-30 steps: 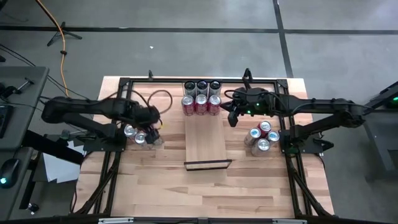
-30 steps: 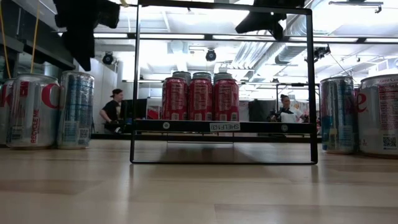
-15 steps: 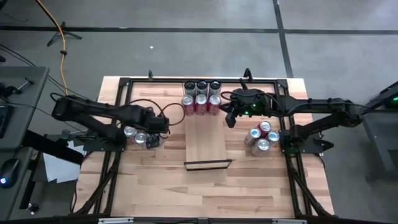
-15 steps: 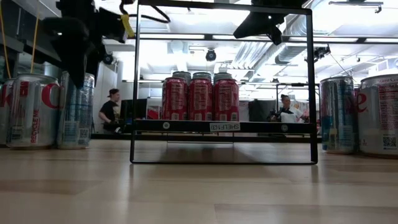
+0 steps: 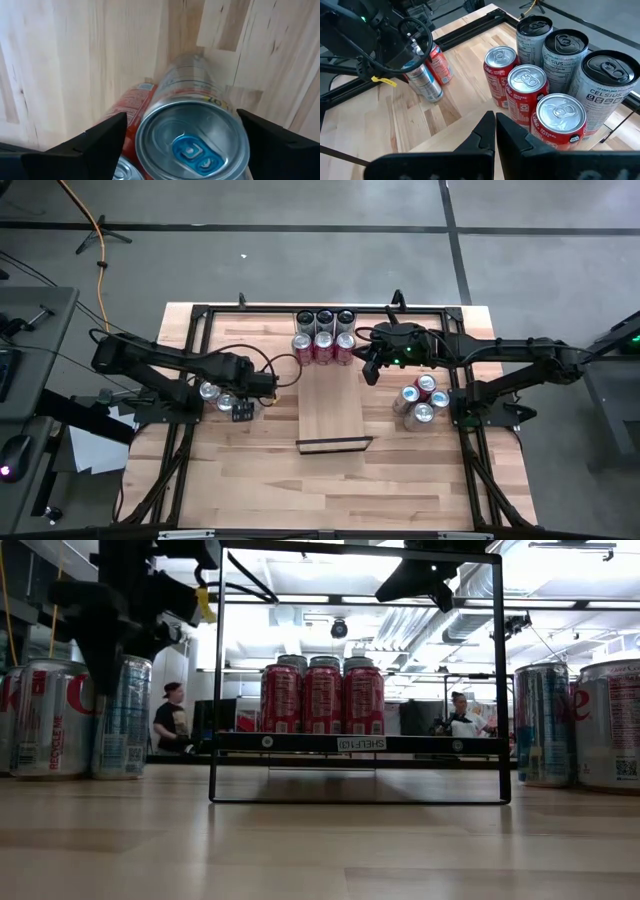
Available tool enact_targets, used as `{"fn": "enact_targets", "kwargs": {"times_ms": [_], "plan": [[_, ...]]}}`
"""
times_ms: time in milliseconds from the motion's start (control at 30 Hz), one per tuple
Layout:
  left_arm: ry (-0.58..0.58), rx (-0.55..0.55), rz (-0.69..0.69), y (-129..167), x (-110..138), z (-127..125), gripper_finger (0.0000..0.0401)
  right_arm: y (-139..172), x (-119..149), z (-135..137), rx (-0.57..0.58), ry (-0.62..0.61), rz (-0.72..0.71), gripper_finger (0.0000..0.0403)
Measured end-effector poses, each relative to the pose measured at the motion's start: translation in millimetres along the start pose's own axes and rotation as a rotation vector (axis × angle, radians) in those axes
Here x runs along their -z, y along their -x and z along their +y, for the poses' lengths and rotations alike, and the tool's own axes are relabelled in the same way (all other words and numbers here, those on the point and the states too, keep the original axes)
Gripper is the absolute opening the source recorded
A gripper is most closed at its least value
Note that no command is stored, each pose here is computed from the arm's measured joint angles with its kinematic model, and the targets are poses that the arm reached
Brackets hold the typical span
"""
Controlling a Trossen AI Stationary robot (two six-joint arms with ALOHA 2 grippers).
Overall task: Place canned beverage on shelf
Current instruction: Put the top left blue soda can on the shelf
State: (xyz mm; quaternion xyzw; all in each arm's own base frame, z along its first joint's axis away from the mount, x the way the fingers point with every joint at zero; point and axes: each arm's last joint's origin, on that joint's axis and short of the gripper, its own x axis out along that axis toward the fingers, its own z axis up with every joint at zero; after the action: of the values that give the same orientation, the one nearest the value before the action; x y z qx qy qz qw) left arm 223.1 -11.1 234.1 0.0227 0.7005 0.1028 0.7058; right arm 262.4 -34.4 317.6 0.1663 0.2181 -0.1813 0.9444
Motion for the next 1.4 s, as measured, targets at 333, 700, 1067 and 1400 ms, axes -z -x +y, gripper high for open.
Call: {"fn": "enact_targets", "kwargs": {"times_ms": [333,700,1067,1400], "plan": [[-0.005,0.003,-0.010,1.5,-0.7,0.1,0.0177,-0.1,0.2,-0.1,0.001,0.004,0.001,0.0000],[-0.021,0.058,-0.210,74.2,-14.8,10.2,0.0167,5.5,-1.8,1.4,-0.060,-0.007,0.000,0.0000],[-0.060,-0.006,-0.444,141.4,-70.7,22.4,0.0167,34.2,-6.6,-1.8,-0.085,-0.004,-0.032,0.0000],[-0.099,-0.030,-0.189,98.6,-135.9,25.8,0.0167,35.8,-0.3,-4.6,-0.059,-0.040,0.034,0.0000]]}}
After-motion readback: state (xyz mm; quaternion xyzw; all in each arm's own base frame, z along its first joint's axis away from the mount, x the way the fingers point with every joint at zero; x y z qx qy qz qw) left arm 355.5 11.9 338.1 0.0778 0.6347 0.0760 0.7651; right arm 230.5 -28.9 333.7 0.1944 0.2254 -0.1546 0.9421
